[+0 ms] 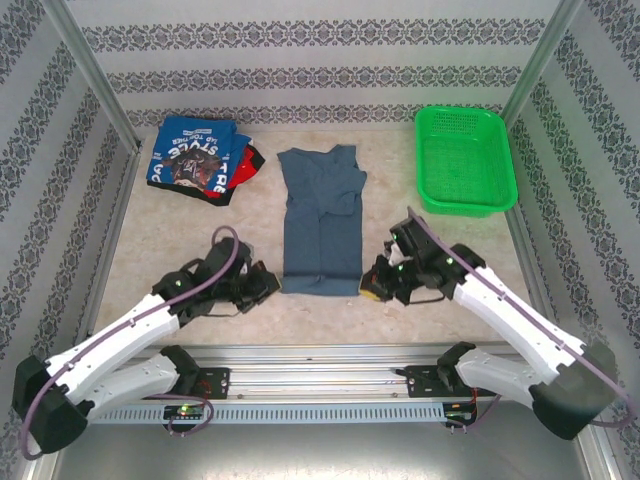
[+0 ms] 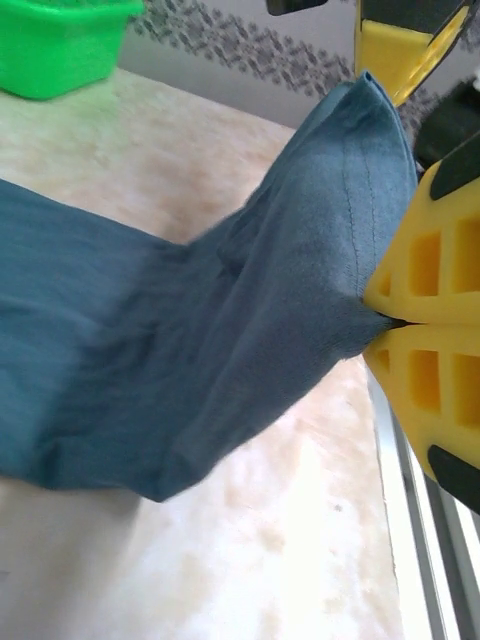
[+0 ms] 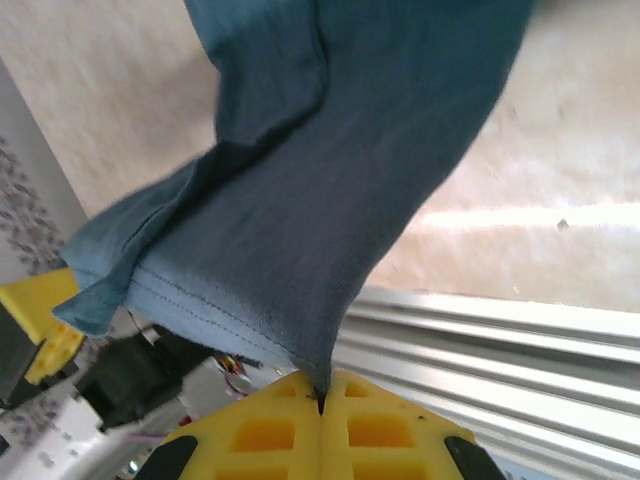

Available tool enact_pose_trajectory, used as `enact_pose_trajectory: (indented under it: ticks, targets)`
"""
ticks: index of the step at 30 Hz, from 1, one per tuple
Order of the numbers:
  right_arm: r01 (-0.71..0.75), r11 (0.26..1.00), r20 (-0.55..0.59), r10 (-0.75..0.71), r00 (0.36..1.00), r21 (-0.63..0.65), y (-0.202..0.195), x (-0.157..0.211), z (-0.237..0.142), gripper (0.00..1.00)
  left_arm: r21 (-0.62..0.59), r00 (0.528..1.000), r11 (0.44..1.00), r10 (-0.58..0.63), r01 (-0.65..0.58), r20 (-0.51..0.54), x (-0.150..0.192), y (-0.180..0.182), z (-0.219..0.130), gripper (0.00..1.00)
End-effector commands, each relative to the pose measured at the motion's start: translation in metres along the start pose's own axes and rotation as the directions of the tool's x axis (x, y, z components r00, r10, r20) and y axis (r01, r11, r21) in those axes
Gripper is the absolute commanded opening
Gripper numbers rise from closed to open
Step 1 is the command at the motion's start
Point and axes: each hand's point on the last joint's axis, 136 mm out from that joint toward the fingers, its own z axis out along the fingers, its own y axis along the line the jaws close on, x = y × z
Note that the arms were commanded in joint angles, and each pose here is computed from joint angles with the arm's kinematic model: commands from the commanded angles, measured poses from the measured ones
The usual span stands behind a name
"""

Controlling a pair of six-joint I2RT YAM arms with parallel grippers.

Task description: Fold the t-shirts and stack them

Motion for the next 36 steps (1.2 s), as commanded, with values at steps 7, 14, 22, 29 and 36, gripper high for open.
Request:
enact_pose_trajectory:
  ticks: [7, 14, 22, 29, 36]
  targets:
    - [0.113, 0.992, -0.021, -0.112, 0.993, 0.048, 0.026, -0.069, 0.012, 0.00, 0.029, 0.989, 0.991, 0.130, -0.128, -0.072, -0.057, -0.034, 0.027, 0.00]
    - [0.103, 0.991, -0.038, -0.100, 0.994, 0.087, 0.014, -0.108, 0.024, 0.00, 0.002, 0.982, 0.986, 0.164, -0.164, -0.096, -0.095, -0.040, 0.052, 0.00]
    - [0.090, 0.992, -0.039, -0.087, 0.995, 0.091, 0.007, -0.150, 0.034, 0.00, -0.036, 0.978, 0.983, 0.173, -0.179, -0.117, -0.123, -0.038, 0.077, 0.00]
    - [0.084, 0.993, -0.042, -0.081, 0.996, 0.084, 0.010, -0.183, 0.047, 0.00, -0.068, 0.979, 0.981, 0.175, -0.183, -0.104, -0.153, -0.031, 0.092, 0.00]
    - [0.072, 0.993, -0.063, -0.066, 0.996, 0.097, 0.004, -0.203, 0.068, 0.00, -0.066, 0.977, 0.979, 0.185, -0.192, -0.110, -0.174, -0.028, 0.111, 0.00]
